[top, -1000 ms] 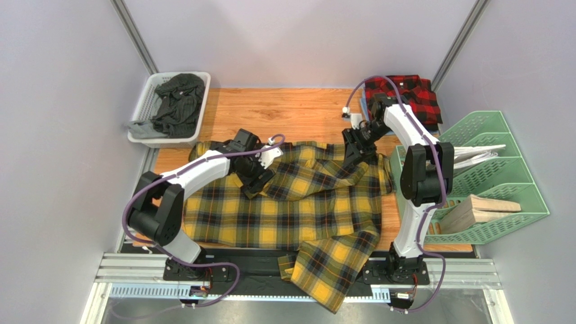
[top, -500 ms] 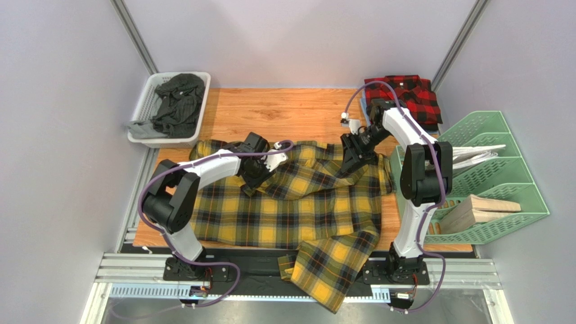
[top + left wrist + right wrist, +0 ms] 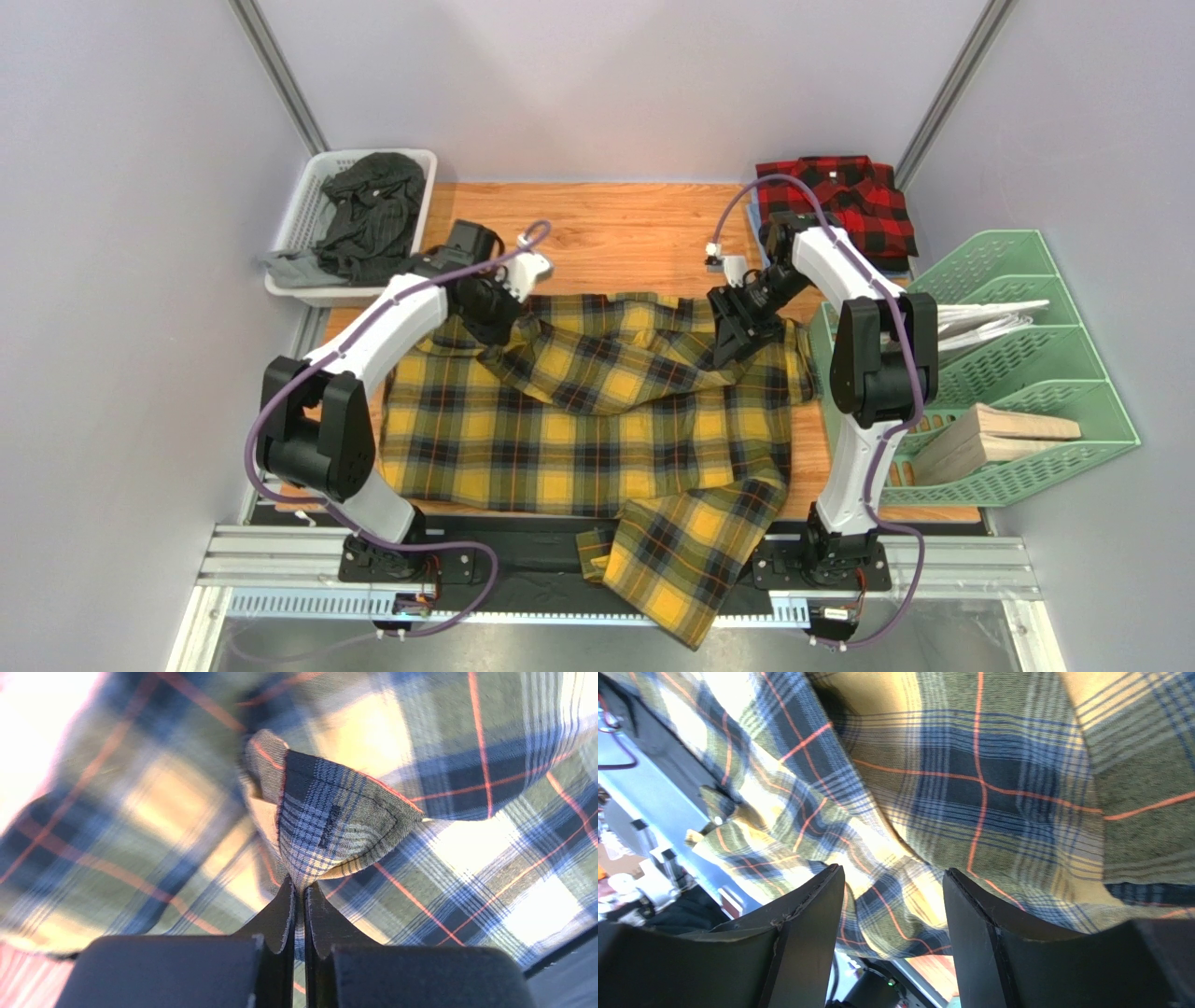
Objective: Fold and stack the long sleeve shirts
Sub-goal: Fold the shirt
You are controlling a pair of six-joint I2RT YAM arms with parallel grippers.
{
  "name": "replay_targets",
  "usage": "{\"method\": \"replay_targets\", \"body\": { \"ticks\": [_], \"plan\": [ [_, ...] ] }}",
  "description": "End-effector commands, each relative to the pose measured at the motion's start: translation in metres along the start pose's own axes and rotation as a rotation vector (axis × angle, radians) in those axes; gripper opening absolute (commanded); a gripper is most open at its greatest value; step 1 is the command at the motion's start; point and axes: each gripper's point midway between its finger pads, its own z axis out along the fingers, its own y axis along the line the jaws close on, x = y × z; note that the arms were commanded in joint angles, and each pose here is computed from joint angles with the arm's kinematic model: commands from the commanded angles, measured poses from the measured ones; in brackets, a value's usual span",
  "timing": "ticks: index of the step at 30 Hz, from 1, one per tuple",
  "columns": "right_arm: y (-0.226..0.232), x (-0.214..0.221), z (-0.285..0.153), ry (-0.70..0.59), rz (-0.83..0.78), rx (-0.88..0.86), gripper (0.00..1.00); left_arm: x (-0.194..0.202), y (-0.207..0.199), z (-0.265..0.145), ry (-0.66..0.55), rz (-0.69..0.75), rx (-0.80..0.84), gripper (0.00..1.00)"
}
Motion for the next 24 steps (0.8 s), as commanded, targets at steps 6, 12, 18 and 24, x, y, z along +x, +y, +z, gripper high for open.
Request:
{"method": "replay_targets", "body": {
  "ticks": [6,12,18,24],
  "plan": [
    [-0.006,-0.006,0.001,0.020,-0.142,0.094,0.58,0.024,0.080,-0.032,0.010,-0.345,-0.076,0.00],
    [-0.008,-0.009,0.004,0.043,-0.195,0.116,0.57,0.054,0.111,-0.024,0.058,-0.417,-0.129,0.00],
    [-0.015,-0.025,0.002,0.037,-0.213,0.177,0.35,0.075,0.115,-0.013,0.102,-0.437,-0.148,0.00],
    [-0.024,-0.025,0.000,0.075,-0.190,0.222,0.03,0.090,0.110,-0.015,0.118,-0.495,-0.125,0.00]
  ]
}}
